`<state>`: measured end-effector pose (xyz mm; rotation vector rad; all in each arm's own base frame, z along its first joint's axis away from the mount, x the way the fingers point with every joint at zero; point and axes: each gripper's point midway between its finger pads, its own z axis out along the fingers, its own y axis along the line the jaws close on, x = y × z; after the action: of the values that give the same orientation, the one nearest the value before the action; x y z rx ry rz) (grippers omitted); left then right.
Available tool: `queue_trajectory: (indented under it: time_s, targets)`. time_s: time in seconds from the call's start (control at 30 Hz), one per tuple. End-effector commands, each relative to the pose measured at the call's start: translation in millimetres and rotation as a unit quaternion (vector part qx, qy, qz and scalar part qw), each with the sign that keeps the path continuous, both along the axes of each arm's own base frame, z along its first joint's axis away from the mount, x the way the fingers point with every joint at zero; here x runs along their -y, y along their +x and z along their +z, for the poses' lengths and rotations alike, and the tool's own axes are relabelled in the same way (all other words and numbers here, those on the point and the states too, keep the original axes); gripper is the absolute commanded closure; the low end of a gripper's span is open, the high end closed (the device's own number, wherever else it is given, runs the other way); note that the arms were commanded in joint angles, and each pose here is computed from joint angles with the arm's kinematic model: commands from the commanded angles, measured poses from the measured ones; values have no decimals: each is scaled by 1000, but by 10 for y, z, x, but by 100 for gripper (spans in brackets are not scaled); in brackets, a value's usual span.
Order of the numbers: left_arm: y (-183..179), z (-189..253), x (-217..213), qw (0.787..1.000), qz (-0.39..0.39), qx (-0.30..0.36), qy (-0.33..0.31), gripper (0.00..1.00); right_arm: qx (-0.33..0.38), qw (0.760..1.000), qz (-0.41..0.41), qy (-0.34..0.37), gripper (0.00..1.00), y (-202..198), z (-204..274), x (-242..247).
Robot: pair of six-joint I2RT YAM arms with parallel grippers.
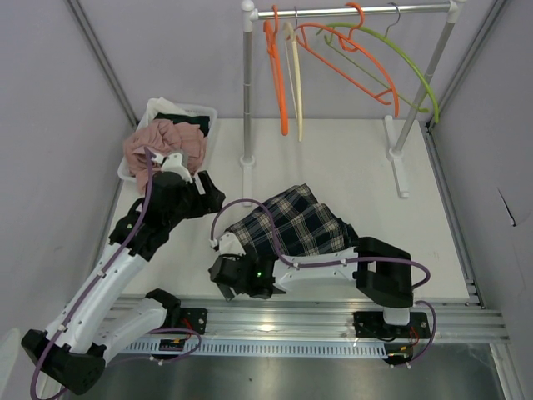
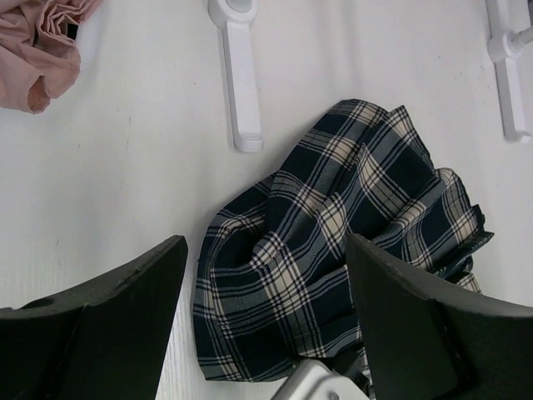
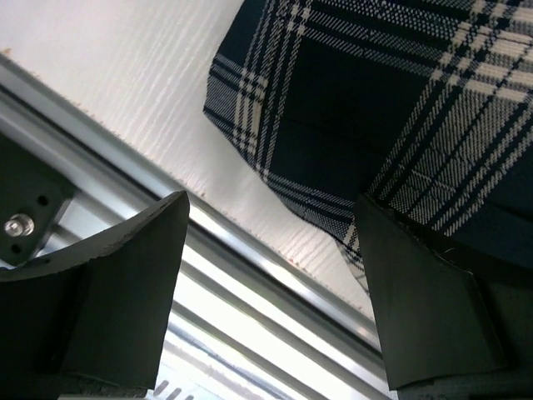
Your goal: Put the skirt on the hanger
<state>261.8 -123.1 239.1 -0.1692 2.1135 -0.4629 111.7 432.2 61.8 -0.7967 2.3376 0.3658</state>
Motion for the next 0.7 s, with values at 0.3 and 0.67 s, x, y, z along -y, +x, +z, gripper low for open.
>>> queue_trajectory:
  time_s: [0.3,0.67]
  targets:
    - [-1,-109,86,999,-40,6,3,18,1,999,-47,-18,60,388,-367,201]
    - [-80,-301,291,995,-95,-11,-22,29,34,991,-82,100,100,787,1175,746]
